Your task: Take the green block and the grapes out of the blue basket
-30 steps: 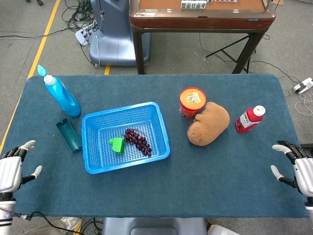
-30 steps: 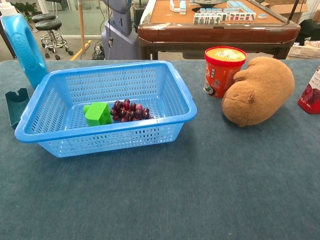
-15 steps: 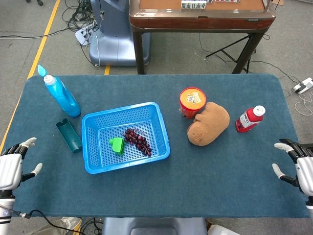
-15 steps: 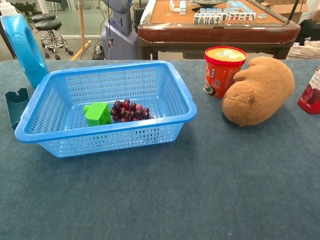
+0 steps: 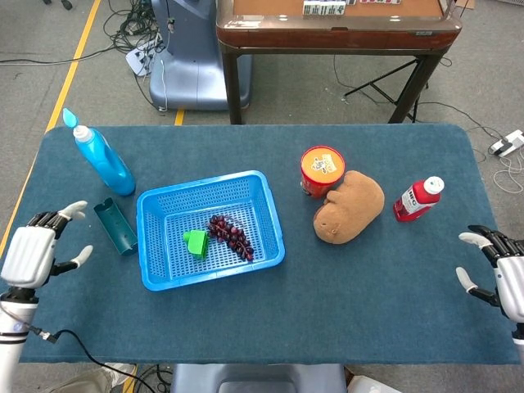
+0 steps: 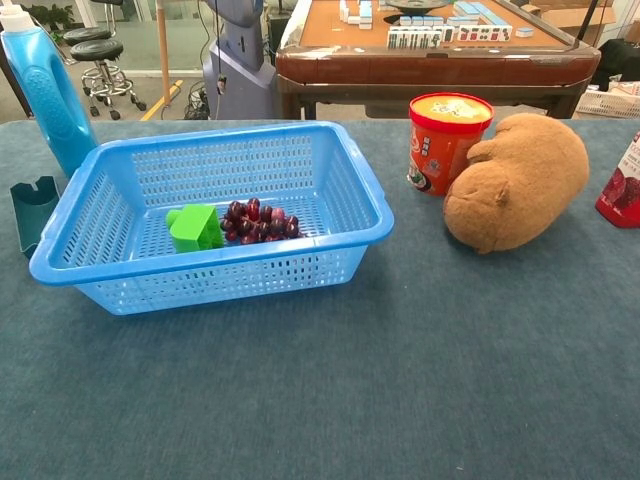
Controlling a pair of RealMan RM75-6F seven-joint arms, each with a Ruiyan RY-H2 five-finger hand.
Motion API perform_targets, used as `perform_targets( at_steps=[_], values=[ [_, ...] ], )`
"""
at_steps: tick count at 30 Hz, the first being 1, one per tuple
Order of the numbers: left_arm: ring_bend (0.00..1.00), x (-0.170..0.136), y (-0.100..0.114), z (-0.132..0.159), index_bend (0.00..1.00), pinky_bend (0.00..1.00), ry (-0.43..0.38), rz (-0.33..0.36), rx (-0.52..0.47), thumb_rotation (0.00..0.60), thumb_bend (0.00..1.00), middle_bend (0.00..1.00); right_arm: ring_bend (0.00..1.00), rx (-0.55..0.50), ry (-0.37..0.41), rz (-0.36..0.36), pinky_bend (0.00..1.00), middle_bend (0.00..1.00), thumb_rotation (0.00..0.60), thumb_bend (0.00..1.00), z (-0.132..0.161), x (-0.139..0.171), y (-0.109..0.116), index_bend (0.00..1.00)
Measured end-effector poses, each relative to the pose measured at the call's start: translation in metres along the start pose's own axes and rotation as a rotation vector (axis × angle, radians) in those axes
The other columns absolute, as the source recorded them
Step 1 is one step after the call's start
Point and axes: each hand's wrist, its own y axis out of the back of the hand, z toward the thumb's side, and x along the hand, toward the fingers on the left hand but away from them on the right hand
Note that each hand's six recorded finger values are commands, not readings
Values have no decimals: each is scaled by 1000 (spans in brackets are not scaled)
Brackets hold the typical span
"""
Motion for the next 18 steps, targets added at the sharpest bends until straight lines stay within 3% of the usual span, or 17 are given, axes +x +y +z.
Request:
perform_targets(
  at_steps=[6,14,18],
  values=[
    [632,38,-11,32,240,683,-147,-80,-25,600,271,677,214,19,10,-5,278,215,600,275,7,-3,6,287],
    [758,74,-57,76,236,801,-267,-297,54,600,253,820,214,16,4,7,278,215,600,275,6,-2,4,287],
    [788,87,-81,91,207,808,-284,-376,118,600,242,854,214,15,0,6,278,215,600,275,5,-1,4,287]
  ],
)
